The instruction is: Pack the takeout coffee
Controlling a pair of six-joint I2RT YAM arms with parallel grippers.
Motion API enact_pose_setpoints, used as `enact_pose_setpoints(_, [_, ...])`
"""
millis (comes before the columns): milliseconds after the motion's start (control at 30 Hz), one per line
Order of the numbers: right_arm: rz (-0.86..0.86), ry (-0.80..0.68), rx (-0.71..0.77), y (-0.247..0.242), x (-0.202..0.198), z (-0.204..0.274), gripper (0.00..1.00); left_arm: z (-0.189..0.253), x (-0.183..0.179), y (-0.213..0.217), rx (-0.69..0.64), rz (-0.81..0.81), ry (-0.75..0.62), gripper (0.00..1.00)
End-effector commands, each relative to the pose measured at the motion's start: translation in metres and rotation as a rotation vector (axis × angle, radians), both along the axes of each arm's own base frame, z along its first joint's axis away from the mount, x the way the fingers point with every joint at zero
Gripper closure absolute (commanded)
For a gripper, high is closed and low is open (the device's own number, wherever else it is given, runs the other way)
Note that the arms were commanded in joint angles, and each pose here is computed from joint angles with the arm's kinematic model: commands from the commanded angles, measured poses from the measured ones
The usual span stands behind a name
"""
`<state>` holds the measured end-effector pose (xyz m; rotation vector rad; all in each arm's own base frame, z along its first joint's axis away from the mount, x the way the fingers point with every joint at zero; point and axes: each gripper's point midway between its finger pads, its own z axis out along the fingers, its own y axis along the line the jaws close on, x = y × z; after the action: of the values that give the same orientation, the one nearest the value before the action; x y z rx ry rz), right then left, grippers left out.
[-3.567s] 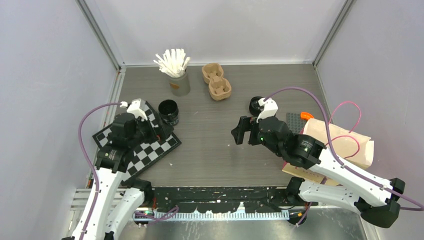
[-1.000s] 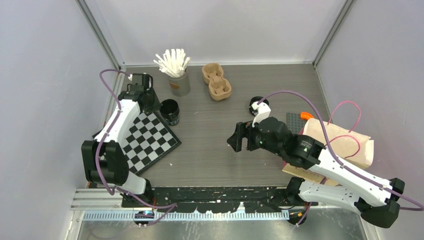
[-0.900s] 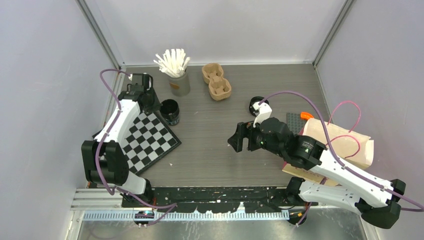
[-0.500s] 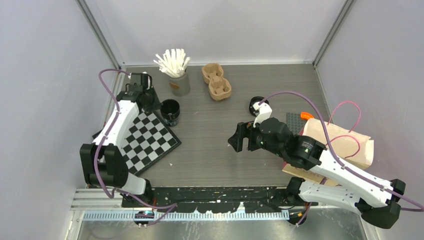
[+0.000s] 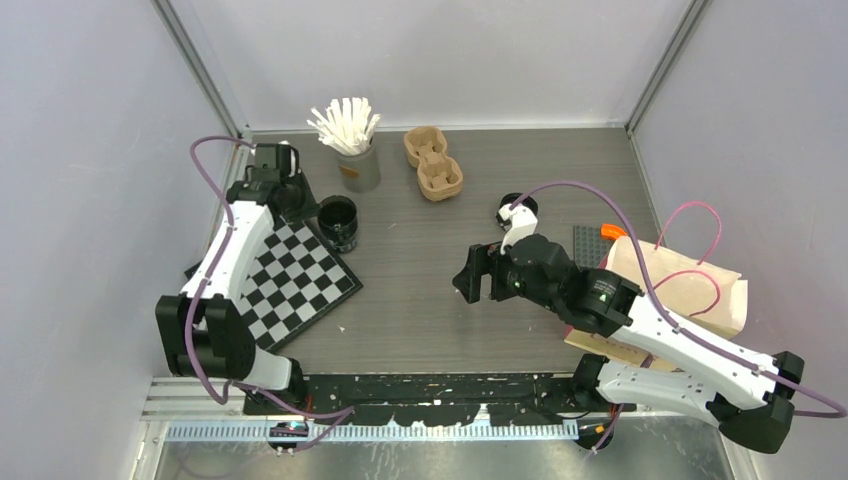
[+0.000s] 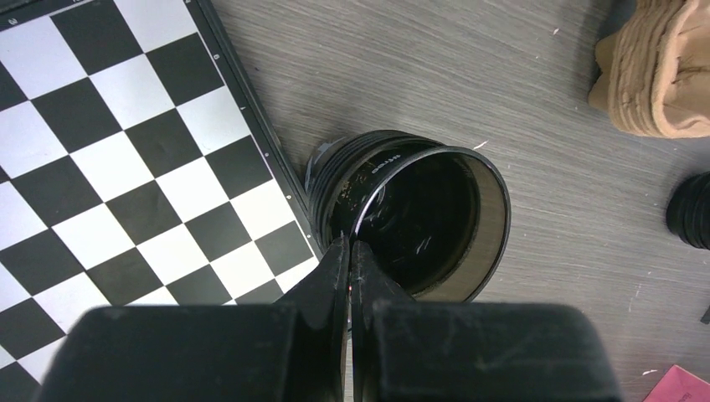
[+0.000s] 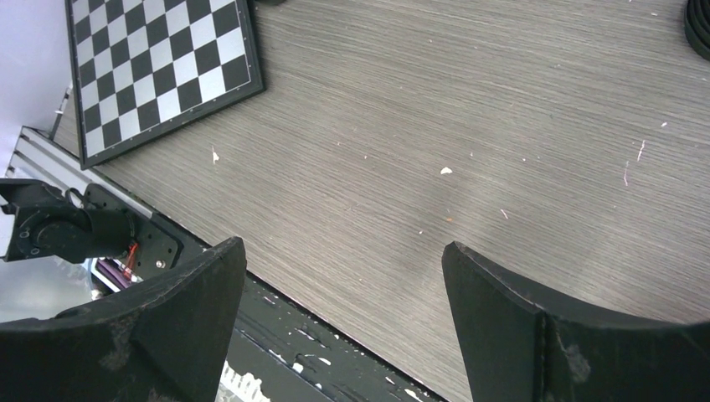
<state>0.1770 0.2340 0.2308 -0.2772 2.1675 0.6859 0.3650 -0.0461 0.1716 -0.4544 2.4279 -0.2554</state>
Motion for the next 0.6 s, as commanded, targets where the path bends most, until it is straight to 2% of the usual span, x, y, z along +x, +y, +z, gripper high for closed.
enact_pose_setpoints(0, [-0.038, -0.024, 0.034, 0.006, 0.010, 0.009, 0.10, 0.048, 0.005, 0.001, -0.016, 0.000, -0.123, 1.00])
enact_pose_setpoints(367, [-0.069, -0.013, 0.069, 0.008, 0.013, 0.014, 0.10, 0.082, -0.006, 0.001, -0.021, -0.015, -0.198, 1.00])
enact_pose_setpoints(567, [-0.019, 0.017, 0.073, 0.019, 0.008, 0.006, 0.10, 0.099, -0.016, -0.010, -0.068, -0.062, -0.244, 1.00])
